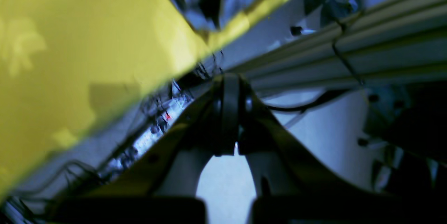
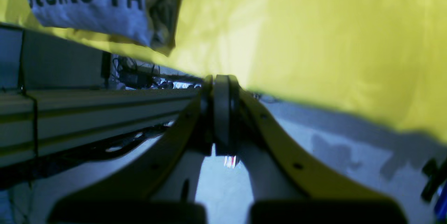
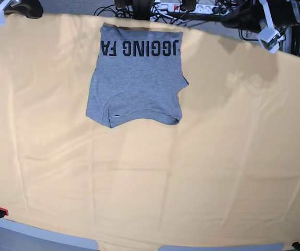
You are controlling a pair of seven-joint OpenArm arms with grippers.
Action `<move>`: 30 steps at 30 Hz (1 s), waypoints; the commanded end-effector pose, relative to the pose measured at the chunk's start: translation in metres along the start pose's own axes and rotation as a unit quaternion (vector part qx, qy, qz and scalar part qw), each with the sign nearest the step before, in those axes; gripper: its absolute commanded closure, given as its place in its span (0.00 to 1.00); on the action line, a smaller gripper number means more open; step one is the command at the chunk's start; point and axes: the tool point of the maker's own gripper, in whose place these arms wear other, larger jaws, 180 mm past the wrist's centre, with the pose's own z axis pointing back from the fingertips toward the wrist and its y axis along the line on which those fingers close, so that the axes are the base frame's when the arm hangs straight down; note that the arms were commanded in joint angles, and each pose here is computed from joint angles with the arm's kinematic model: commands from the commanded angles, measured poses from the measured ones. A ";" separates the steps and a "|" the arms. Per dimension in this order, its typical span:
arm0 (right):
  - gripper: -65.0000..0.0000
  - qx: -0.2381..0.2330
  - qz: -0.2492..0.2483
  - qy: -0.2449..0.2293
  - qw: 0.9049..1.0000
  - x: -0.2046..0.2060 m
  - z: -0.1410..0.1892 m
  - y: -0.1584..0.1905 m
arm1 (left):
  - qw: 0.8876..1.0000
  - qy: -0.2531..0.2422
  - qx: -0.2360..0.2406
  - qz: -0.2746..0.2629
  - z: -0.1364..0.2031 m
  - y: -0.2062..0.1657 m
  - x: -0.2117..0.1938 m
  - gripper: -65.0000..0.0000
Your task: Layout the t-shirt on the table in an organized manner, then fold the t-shirt properly
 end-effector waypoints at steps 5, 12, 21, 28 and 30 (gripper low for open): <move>1.00 0.004 -0.016 0.062 0.998 -0.030 0.021 0.009 | 0.998 0.039 -0.033 0.036 0.008 -0.028 -0.029 1.00; 1.00 0.006 -0.118 0.104 0.988 -0.080 0.028 -0.010 | 0.986 0.130 0.009 0.105 0.016 -0.025 -0.087 1.00; 1.00 0.087 -0.214 0.197 0.953 -0.155 -0.007 -0.008 | 0.964 0.162 -0.005 0.211 -0.002 -0.007 -0.148 1.00; 1.00 0.096 -0.214 0.276 0.932 -0.202 -0.059 -0.017 | 0.938 0.166 -0.055 0.299 -0.044 0.000 -0.189 1.00; 1.00 0.090 -0.214 0.278 0.932 -0.209 -0.078 -0.021 | 0.929 0.161 -0.060 0.328 -0.054 0.005 -0.200 1.00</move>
